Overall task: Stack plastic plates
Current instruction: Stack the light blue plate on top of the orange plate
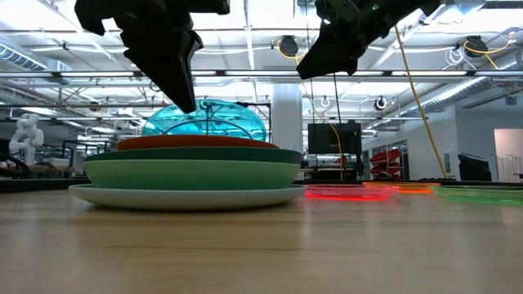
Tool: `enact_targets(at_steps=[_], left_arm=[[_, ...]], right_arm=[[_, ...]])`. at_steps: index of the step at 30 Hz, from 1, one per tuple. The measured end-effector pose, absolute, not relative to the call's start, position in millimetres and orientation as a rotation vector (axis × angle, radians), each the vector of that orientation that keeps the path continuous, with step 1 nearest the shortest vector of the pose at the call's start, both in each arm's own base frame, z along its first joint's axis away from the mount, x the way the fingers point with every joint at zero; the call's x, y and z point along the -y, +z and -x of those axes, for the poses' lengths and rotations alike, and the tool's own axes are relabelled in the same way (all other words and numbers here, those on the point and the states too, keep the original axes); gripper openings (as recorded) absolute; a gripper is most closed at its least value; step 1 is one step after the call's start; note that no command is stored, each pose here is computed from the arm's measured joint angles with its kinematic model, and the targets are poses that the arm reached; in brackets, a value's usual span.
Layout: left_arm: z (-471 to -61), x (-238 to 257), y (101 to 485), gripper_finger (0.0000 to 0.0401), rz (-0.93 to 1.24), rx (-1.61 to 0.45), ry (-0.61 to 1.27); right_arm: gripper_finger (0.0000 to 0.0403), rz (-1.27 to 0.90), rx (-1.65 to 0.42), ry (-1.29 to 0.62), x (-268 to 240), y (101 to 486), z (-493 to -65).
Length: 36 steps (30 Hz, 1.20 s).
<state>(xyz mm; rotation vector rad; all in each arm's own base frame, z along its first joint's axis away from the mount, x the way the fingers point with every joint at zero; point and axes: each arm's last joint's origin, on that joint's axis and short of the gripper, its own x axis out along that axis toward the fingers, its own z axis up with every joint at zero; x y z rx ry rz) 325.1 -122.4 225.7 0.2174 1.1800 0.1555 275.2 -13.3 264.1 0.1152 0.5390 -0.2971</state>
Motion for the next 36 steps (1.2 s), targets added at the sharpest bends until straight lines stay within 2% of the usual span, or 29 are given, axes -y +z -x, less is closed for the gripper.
enact_targets(at_steps=[13, 16, 24, 33, 36], left_arm=[[-325.7, 115.7, 225.5, 0.0029, -0.159, -1.179, 0.242], [-324.9, 115.3, 225.2, 0.0048, -0.151, -1.187, 0.247], [-321.3, 114.5, 224.4, 0.0131, -0.19, -1.223, 0.245], [-321.5, 114.2, 224.5, 0.0148, -0.207, -1.221, 0.241], [-322.0, 113.0, 225.3, 0.0155, -0.18, -1.179, 0.333]], right_arm=[[0.013, -0.119, -0.538, -0.298, 13.3, 264.1, -275.2], [0.013, -0.119, -0.538, -0.299, 13.3, 264.1, -275.2], [0.013, -0.118, -0.538, -0.3, 13.3, 264.1, -275.2], [0.013, -0.132, -0.536, -0.305, 13.4, 264.1, -275.2], [0.013, -0.132, -0.536, -0.305, 13.4, 264.1, -275.2]])
